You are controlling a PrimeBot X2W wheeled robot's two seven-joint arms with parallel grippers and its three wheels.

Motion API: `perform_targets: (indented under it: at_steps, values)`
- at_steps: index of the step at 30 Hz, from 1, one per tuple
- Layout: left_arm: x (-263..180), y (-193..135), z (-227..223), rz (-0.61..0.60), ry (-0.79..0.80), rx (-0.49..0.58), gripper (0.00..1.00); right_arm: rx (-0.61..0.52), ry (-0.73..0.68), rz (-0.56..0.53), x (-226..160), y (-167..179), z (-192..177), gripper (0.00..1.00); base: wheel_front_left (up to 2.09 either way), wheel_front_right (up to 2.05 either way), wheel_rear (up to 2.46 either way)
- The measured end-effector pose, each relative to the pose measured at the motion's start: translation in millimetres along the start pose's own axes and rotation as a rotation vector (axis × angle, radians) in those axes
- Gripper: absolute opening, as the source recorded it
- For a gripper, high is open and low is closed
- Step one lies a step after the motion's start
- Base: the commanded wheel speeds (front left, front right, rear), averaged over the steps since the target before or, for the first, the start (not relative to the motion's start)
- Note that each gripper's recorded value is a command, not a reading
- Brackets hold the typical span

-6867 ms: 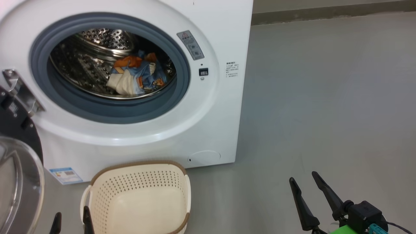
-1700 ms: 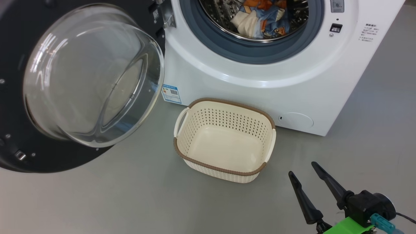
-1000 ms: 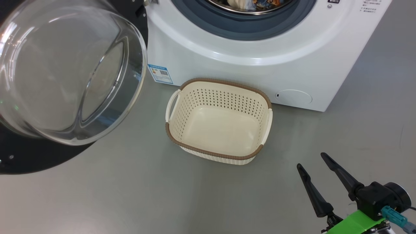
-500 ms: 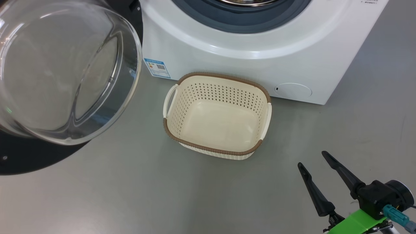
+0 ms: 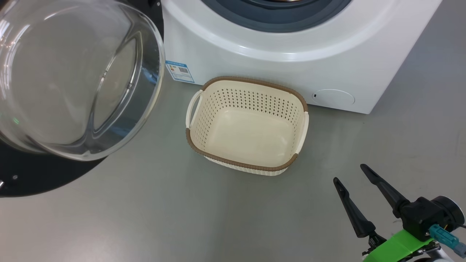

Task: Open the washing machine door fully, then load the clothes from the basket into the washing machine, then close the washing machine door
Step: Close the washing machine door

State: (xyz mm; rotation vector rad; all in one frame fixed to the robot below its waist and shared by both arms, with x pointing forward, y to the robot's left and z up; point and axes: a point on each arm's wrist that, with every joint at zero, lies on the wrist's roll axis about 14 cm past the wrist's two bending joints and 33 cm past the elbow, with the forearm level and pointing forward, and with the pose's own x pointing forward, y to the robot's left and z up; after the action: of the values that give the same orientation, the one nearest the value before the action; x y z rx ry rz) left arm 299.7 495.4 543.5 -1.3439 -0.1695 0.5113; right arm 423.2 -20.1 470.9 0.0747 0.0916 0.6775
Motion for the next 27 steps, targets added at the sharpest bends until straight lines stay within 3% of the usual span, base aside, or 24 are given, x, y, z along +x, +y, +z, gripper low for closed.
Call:
perform_targets:
  at_steps: [16,27]
  values:
    - [-7.7,-33.0,-33.6,-0.16,0.178,-0.098,0.0,0.009,0.012,0.017,0.3,6.6,-4.1,1.0,0.0,0.0,0.0]
    - [-25.5,-57.3,-75.7,-0.254,0.39,-0.137,0.0,0.022,0.005,0.005,-0.5,6.3,-3.9,1.0,0.0,0.0,0.0]
